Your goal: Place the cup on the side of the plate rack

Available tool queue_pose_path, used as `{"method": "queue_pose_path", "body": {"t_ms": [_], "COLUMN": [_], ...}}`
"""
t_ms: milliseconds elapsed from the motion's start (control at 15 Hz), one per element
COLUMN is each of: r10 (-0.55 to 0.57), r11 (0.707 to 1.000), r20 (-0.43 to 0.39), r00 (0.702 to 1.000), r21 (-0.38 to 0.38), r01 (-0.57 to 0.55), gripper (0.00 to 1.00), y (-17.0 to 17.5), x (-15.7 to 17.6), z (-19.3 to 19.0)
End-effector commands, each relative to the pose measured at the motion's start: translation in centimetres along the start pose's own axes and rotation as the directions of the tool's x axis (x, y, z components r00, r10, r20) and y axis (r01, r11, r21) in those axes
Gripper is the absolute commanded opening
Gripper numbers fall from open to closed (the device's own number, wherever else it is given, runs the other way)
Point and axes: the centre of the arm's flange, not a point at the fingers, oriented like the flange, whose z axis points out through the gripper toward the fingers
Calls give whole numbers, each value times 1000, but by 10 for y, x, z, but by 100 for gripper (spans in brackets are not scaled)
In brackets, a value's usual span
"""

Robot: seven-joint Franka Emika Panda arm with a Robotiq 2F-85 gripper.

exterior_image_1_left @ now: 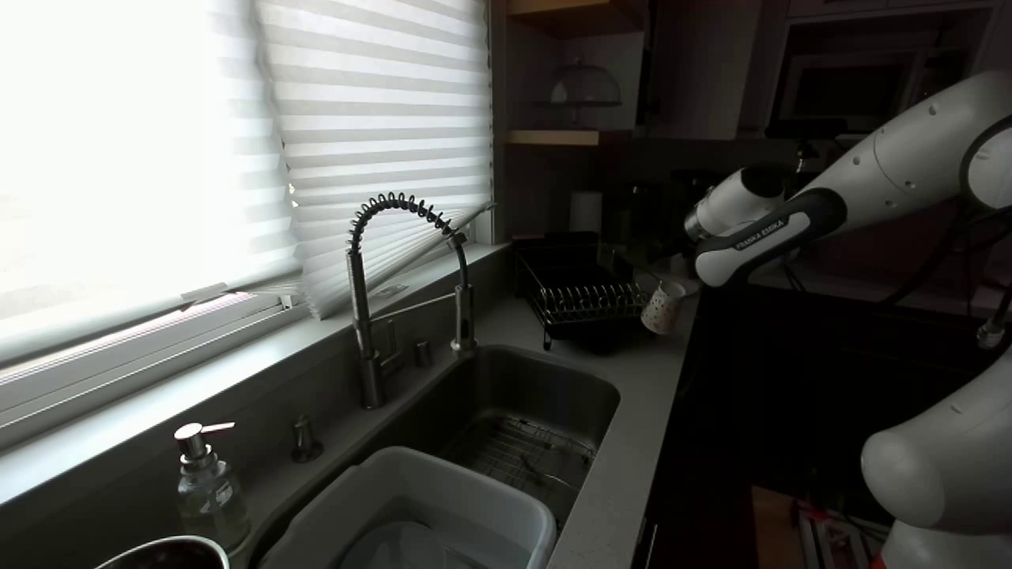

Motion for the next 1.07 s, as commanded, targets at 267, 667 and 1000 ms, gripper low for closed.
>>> {"method": "queue_pose_path", "body": {"t_ms": [267, 667, 1000], "r10": [102, 119, 78], "r11": [988, 987, 993], "r20": [201, 158, 76], "r00": [974, 980, 994], "r21": [-132, -128, -95], "r01": [-76, -99, -70], "gripper": [100, 100, 100], "y": [-13, -26, -39], "x": [23, 47, 66], "z": [-29, -69, -114]}}
